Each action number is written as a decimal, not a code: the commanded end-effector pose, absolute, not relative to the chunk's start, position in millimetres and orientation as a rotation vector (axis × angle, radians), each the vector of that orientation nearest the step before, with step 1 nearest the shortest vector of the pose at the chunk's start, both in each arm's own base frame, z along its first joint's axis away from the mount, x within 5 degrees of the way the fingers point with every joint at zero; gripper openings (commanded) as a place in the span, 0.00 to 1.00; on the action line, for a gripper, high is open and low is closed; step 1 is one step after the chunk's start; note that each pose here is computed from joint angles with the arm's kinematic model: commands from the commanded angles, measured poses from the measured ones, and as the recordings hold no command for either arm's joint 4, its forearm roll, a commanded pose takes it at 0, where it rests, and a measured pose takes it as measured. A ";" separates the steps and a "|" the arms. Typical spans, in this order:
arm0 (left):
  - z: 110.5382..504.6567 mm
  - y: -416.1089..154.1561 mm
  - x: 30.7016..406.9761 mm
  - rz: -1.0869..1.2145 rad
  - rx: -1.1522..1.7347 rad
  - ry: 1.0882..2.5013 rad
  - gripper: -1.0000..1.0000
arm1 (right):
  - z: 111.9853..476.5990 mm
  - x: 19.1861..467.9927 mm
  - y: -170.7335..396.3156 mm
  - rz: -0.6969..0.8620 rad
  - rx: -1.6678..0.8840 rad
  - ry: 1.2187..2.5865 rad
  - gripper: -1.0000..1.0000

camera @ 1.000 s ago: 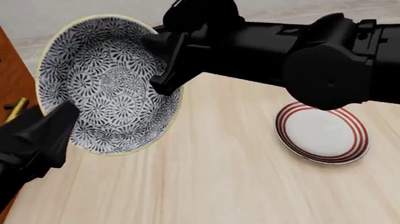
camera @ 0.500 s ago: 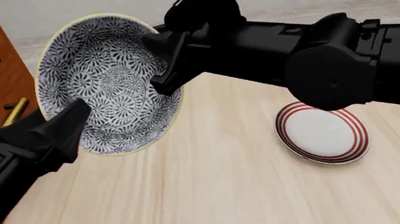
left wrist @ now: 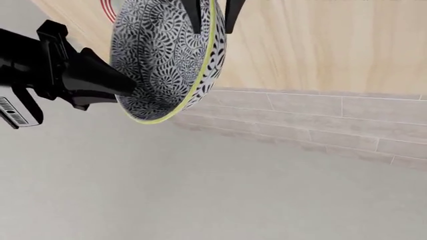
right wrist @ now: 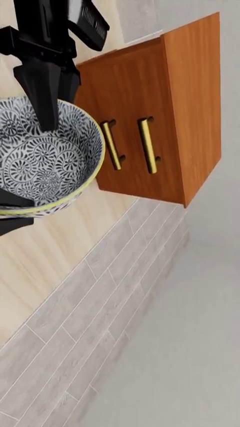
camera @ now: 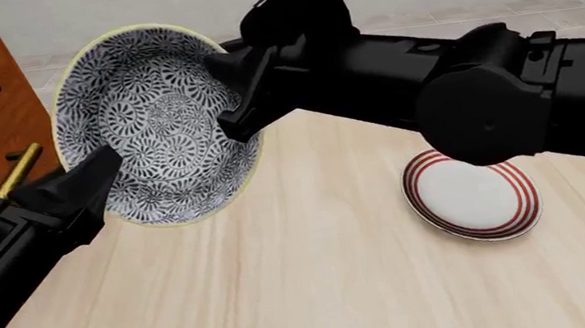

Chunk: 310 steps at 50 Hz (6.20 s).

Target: Put the bowl on top of the cabinet.

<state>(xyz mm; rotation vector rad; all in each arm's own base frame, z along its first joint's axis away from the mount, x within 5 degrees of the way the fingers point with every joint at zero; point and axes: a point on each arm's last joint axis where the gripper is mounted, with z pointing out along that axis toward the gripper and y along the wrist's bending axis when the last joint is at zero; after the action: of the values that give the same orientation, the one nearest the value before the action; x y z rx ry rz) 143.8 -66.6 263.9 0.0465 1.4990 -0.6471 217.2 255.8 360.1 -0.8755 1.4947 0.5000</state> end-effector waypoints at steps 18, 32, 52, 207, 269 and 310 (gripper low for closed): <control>262.4 -67.2 145.4 -0.642 0.057 1.493 0.00 | 364.1 217.8 255.4 0.504 -0.866 1.489 1.00; 264.5 -65.6 147.0 -0.634 0.045 1.488 0.00 | 365.0 205.4 253.0 0.515 -0.891 1.478 1.00; 273.8 -63.7 150.2 -0.615 0.037 1.469 0.00 | 377.8 192.0 245.3 0.519 -0.906 1.440 1.00; 381.0 -33.2 195.6 -0.370 -0.277 2.067 0.00 | 324.8 123.2 98.6 0.759 -0.299 1.245 1.00; 485.7 31.0 142.0 -0.028 -0.461 1.914 0.00 | 319.5 121.1 99.7 0.806 -0.283 1.245 1.00; 489.4 69.0 150.6 0.127 -0.651 1.896 0.00 | 315.7 121.8 102.1 0.814 -0.290 1.258 1.00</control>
<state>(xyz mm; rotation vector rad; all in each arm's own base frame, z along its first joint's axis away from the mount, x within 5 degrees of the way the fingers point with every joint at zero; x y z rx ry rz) 145.9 59.1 491.6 -0.5918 1.8998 0.1087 121.2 101.5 316.8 -0.2883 1.2540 0.8138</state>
